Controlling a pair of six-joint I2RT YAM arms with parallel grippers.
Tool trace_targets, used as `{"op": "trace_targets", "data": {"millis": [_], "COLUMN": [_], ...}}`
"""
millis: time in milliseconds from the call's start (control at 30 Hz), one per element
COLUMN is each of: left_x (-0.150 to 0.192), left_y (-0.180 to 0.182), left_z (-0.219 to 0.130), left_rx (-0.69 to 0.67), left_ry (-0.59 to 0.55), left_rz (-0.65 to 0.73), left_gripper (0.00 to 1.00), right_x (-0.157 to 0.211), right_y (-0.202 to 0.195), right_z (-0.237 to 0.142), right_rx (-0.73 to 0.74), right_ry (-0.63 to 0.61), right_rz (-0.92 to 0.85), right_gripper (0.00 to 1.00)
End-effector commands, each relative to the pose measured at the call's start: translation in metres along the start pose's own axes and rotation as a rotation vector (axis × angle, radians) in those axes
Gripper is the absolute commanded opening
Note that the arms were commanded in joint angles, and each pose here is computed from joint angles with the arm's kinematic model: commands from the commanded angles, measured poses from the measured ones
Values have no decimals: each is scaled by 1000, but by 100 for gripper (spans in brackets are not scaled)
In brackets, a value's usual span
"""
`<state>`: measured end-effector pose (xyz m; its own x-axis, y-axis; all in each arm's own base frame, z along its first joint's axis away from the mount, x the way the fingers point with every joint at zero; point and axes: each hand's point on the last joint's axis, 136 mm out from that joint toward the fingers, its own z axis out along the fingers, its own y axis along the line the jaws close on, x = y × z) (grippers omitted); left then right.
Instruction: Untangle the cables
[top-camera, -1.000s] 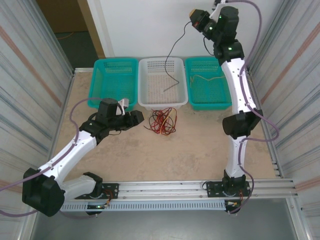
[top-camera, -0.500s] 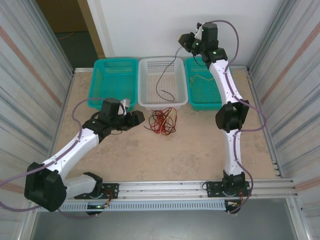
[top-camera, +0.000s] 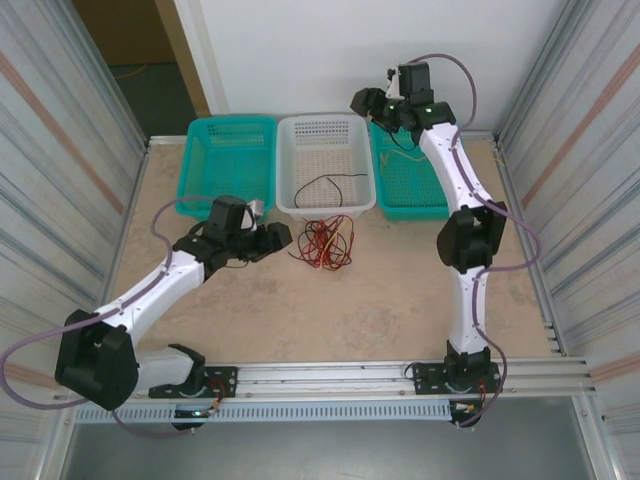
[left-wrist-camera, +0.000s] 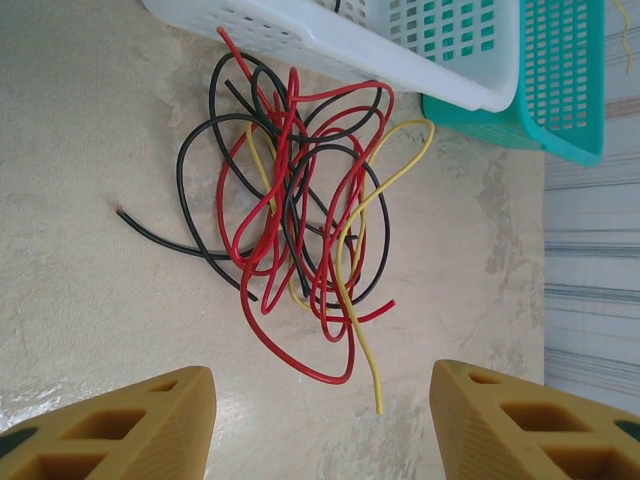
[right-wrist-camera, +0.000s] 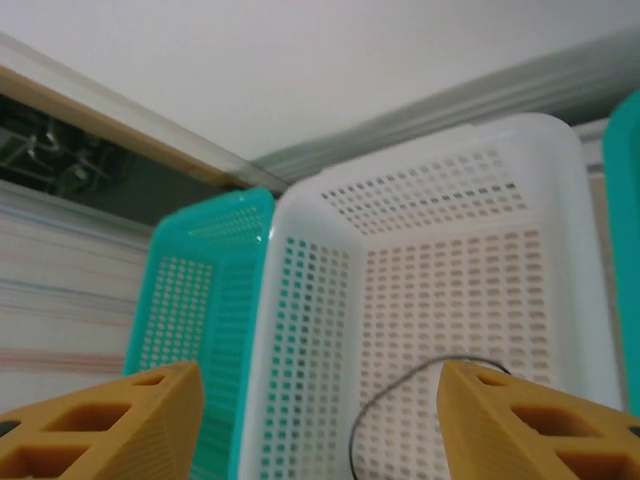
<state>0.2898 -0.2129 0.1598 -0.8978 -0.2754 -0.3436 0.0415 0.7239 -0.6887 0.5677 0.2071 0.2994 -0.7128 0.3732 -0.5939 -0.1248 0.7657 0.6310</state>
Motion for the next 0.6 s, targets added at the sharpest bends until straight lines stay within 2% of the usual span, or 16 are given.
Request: {"op": "trace_targets", "data": {"millis": [0,200,400,567], "left_x": [2,21,24,26], "left_y": [-9,-14,-20,-22], "left_z": [6,34,63,84], "left_rx": [-9,-62,-111,-109], "left_ry": [7,73,125,162], "left_rz": [50,128,190,177], "left_gripper": [57,52,49,45], "right_x": [19,131,233,272], "right_y": [40,15,-37,-60], "right_z": [-67,-116,-155,-171], "right_rx": [24,139,195,222], "right_ry": [-24,87,200,241], "right_rz": [-166,-229,-82,-11], "right_gripper": [62,61,58,58]}}
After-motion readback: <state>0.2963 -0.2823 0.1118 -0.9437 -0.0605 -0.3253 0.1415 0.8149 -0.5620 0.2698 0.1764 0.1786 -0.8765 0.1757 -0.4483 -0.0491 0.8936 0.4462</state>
